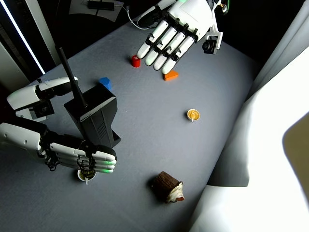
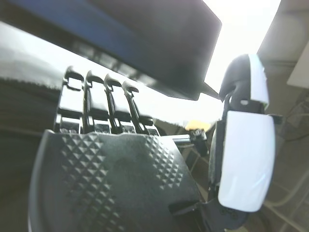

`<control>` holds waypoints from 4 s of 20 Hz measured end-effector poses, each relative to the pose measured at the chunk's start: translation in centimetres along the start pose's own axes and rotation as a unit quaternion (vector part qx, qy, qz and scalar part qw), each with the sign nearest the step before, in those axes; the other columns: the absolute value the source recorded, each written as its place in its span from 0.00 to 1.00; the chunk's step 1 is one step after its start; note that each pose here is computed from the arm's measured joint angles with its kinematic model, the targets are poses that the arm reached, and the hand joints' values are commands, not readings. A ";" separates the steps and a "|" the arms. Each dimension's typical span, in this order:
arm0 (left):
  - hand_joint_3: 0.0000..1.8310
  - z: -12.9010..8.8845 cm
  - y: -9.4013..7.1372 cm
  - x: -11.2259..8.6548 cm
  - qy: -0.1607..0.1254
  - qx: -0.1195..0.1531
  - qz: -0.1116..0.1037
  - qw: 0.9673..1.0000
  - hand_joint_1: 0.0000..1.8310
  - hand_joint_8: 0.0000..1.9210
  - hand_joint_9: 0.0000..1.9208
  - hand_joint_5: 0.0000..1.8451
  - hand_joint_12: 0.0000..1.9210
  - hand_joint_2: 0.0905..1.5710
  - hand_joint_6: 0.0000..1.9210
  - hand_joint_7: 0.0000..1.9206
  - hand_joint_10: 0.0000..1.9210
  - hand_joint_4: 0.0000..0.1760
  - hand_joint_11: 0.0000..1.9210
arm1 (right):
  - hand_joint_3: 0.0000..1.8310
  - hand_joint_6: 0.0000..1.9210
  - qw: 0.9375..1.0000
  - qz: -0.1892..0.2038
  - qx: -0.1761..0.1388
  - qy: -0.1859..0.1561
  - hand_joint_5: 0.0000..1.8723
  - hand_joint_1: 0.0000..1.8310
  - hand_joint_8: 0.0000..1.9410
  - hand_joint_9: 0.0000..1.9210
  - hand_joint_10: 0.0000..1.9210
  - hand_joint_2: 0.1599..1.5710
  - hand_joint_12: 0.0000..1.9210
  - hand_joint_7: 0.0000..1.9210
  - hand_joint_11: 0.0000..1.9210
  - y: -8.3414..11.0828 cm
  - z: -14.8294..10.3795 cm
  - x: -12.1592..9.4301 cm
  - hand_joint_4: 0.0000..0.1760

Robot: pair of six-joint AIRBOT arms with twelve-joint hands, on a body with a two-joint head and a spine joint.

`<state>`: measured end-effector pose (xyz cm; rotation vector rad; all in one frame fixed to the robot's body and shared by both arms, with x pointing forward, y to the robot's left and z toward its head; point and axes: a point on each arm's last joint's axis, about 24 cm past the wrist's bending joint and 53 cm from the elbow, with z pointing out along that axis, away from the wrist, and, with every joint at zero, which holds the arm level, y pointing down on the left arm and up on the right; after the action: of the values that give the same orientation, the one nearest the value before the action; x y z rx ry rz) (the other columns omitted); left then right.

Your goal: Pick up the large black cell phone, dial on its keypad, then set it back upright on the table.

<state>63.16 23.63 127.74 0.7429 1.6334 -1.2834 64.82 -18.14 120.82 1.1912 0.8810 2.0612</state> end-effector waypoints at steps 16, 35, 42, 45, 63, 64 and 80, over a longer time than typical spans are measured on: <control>0.00 0.4 0.0 0.0 -0.001 0.009 -0.004 1.000 0.00 0.00 0.06 0.08 0.11 0.75 0.00 0.08 0.00 0.00 0.00 | 0.00 0.01 1.000 0.018 -0.013 0.008 0.22 0.69 0.01 0.31 0.03 0.68 0.62 0.28 0.06 0.1 0.6 1.0 0.00; 0.00 0.2 0.5 0.4 -0.001 0.010 -0.038 0.999 0.12 0.00 0.07 0.08 0.14 0.77 0.00 0.10 0.00 0.00 0.00 | 0.00 0.51 0.998 -0.007 -0.038 0.041 0.46 0.81 0.49 0.50 0.55 0.68 0.84 0.48 0.43 2.3 0.7 1.8 0.00; 0.00 -0.4 1.2 -0.1 -0.010 -0.002 -0.028 1.000 0.40 0.01 0.40 0.10 0.77 0.83 0.00 0.40 0.36 0.00 0.20 | 0.00 0.49 0.994 -0.034 -0.086 0.059 0.48 0.81 0.49 0.50 0.56 0.68 0.84 0.48 0.43 5.7 -0.3 1.7 0.00; 0.00 0.0 1.1 -0.7 -0.023 0.002 -0.019 1.000 0.67 0.59 0.41 0.10 0.88 0.79 0.00 0.39 0.66 0.00 0.32 | 0.00 0.52 0.991 -0.050 -0.111 0.055 0.46 0.81 0.50 0.49 0.58 0.68 0.84 0.47 0.42 7.7 -1.0 0.9 0.00; 0.01 6.1 1.9 -0.5 -0.058 -0.032 -0.005 0.998 0.70 0.88 0.42 0.00 1.00 0.83 0.00 0.30 1.00 0.40 0.41 | 0.00 0.60 0.984 -0.057 -0.137 0.099 0.40 0.81 0.58 0.44 0.63 0.72 0.87 0.41 0.38 10.1 -1.6 3.9 0.00; 0.01 6.3 1.7 -0.6 -0.063 -0.030 -0.008 0.998 0.70 0.88 0.42 0.00 1.00 0.83 0.00 0.30 1.00 0.40 0.41 | 0.00 0.60 0.984 -0.059 -0.138 0.102 0.40 0.81 0.58 0.44 0.63 0.72 0.87 0.41 0.38 10.1 -1.6 3.9 0.00; 0.00 12.2 -0.3 0.2 -0.077 -0.061 0.010 0.995 0.70 0.88 0.43 0.00 1.00 0.83 0.00 0.31 1.00 0.44 0.43 | 0.00 0.63 0.981 -0.070 -0.151 0.105 0.36 0.81 0.58 0.43 0.65 0.73 0.90 0.40 0.35 10.9 -1.1 3.8 0.00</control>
<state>66.29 11.88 127.00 0.5707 1.5588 -1.1853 60.42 -22.11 130.81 0.7417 0.6912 2.1383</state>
